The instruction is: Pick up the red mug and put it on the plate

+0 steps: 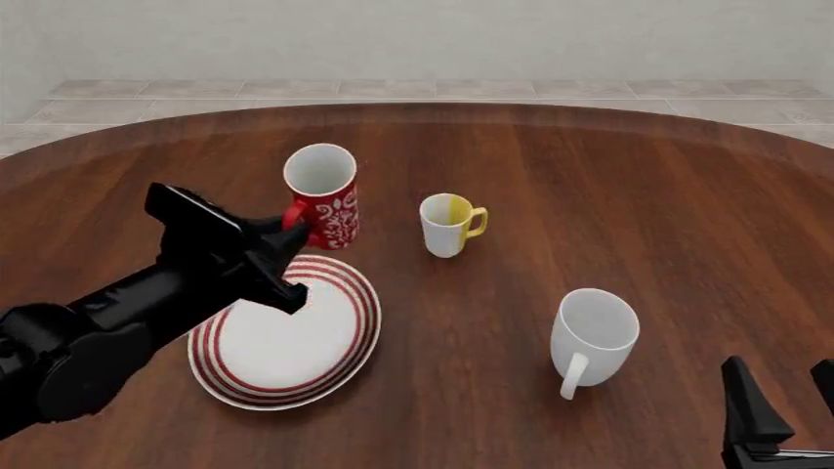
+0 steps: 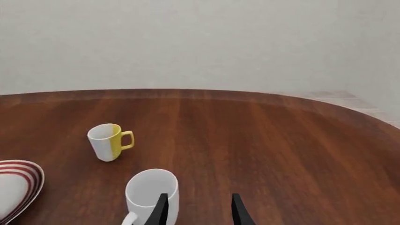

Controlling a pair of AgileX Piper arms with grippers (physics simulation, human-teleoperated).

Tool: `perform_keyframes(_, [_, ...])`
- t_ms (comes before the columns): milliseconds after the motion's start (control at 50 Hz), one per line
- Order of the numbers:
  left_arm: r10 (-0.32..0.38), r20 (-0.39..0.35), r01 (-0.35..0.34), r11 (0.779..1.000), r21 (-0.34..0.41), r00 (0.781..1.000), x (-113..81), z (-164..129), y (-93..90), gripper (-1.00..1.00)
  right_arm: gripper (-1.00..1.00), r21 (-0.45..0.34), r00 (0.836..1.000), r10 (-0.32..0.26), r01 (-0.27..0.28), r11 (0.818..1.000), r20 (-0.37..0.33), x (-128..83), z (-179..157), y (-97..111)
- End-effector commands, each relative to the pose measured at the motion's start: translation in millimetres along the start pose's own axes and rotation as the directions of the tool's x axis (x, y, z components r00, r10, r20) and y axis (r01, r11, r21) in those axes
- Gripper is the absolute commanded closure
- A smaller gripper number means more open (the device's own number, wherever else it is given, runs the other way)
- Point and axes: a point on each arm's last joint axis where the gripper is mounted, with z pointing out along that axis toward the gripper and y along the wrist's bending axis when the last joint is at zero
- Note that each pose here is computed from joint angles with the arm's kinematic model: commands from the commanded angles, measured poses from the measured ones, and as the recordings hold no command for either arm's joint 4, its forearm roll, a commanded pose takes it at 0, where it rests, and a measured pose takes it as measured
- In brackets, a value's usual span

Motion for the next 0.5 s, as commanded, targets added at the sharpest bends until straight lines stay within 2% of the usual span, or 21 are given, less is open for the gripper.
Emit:
perform_keyframes(20, [-0.018,-0.018,0.017,0.998,-0.061,1.000,13.2,-18,12.8,1.00,-1.00,-0.002,1.000,0.000,0.000,1.000,0.000,0,0,0])
perform_keyframes(320, [-0.064,-0.051,0.057,0.989,-0.133,0.997,33.1,-40,23.9,1.00,-1.00,-0.006,1.000,-0.005,0.005,1.000,-0.003,-2,0,0])
perform_keyframes(500, [-0.092,-0.056,0.083,0.984,-0.156,0.994,37.5,-46,27.1,1.00,-1.00,-0.007,1.000,-0.009,0.009,1.000,-0.002,-6,0,0])
